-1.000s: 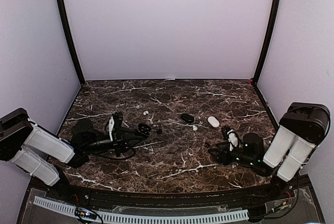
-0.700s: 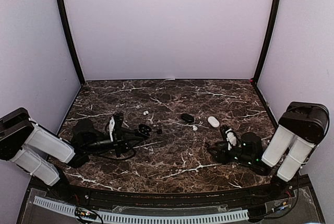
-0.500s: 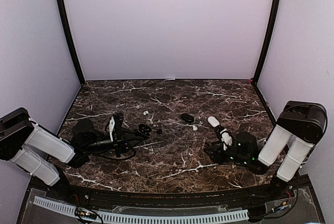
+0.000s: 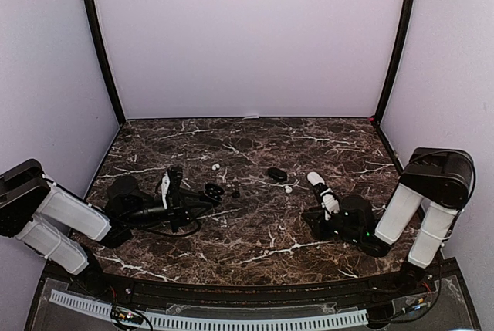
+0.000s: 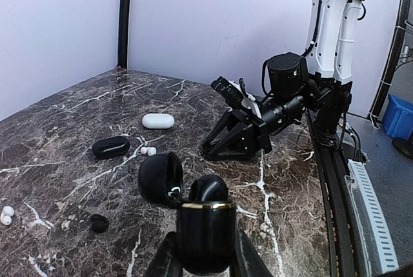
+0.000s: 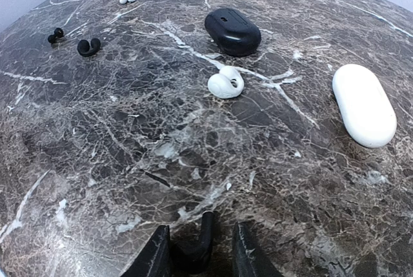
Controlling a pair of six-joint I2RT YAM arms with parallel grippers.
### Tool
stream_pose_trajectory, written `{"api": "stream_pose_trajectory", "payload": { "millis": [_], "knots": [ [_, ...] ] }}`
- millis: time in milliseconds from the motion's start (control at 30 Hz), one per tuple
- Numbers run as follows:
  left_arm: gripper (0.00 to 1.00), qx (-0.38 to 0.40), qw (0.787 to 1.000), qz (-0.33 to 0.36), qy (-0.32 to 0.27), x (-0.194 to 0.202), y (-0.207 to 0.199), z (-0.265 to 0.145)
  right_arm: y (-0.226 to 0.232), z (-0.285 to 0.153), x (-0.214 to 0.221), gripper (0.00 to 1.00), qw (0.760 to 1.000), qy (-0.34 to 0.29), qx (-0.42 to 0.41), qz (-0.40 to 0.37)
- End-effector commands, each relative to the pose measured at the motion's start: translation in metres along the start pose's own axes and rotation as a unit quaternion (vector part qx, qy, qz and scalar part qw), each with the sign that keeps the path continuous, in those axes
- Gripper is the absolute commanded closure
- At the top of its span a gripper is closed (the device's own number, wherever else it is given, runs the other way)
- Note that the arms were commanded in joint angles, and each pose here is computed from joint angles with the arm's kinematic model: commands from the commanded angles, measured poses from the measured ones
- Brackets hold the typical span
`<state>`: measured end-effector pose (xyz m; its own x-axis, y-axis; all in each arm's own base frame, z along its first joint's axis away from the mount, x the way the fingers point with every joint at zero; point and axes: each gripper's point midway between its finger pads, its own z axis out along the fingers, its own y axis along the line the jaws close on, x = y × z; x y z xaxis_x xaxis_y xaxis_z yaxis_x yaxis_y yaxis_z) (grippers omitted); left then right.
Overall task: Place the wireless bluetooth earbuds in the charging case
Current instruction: Pick up the right earbud from the center of the board.
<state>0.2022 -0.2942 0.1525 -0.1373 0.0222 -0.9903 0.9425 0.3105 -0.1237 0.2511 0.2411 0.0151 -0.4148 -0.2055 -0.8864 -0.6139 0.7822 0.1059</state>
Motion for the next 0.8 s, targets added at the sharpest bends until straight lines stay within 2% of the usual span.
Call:
{"api": "stream_pose_trajectory", "payload": {
  "millis": [0, 367, 767],
  "knots": [
    [0.91, 0.006, 1.0, 0.007, -0.009, -0.006, -0.004, -0.001, -0.005, 0.0, 0.019, 0.7, 0.999, 0.032, 0.023, -0.01],
    [0.91, 0.009, 1.0, 0.008, -0.009, -0.006, -0.005, -0.001, 0.001, -0.004, 0.015, 0.81, 0.999, 0.024, 0.026, -0.024],
    [0.91, 0.021, 1.0, 0.007, -0.005, -0.004, -0.008, 0.001, 0.015, -0.014, -0.001, 0.88, 0.999, 0.017, 0.009, -0.037]
  ]
}}
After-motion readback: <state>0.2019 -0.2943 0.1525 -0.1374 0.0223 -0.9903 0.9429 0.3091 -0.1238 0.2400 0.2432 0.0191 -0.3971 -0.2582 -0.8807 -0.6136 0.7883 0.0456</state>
